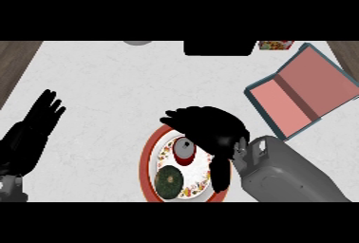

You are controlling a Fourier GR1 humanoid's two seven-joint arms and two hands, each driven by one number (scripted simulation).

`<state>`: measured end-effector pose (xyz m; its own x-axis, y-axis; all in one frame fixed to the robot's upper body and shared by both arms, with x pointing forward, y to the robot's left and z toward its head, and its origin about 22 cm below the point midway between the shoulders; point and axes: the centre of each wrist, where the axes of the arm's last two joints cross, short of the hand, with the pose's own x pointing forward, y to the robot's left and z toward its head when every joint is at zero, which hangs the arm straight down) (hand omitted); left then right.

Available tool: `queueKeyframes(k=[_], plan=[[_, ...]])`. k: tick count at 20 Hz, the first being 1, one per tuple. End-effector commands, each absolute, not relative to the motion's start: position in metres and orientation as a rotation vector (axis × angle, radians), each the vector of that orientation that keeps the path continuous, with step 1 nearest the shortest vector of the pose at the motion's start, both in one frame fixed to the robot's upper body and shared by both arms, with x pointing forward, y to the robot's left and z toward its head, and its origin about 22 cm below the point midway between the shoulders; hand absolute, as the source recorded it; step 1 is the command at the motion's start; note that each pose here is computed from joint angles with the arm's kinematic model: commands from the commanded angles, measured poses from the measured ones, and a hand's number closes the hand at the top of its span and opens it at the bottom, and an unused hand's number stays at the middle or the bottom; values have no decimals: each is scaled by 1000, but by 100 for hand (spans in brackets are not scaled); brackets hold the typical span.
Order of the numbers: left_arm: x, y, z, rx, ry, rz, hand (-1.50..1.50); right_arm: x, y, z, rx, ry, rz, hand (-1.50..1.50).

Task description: Pick the can from the plate and place it in the cardboard box

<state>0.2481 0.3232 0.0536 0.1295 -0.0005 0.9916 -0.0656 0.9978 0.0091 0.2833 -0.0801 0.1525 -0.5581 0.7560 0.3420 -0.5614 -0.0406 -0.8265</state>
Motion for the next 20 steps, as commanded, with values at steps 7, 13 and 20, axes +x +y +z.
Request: queueKeyframes(k=[7,13,20], plan=[[238,316,60,51,-1453,45,0,300,-82,135,-237,-1232,1783,-150],[239,323,58,52,-1446,60,0,277,-81,147,-222,-1318,1761,-150],[256,312,53,47,-1442,40,0,278,-53,130,-325,-1289,1834,-150]])
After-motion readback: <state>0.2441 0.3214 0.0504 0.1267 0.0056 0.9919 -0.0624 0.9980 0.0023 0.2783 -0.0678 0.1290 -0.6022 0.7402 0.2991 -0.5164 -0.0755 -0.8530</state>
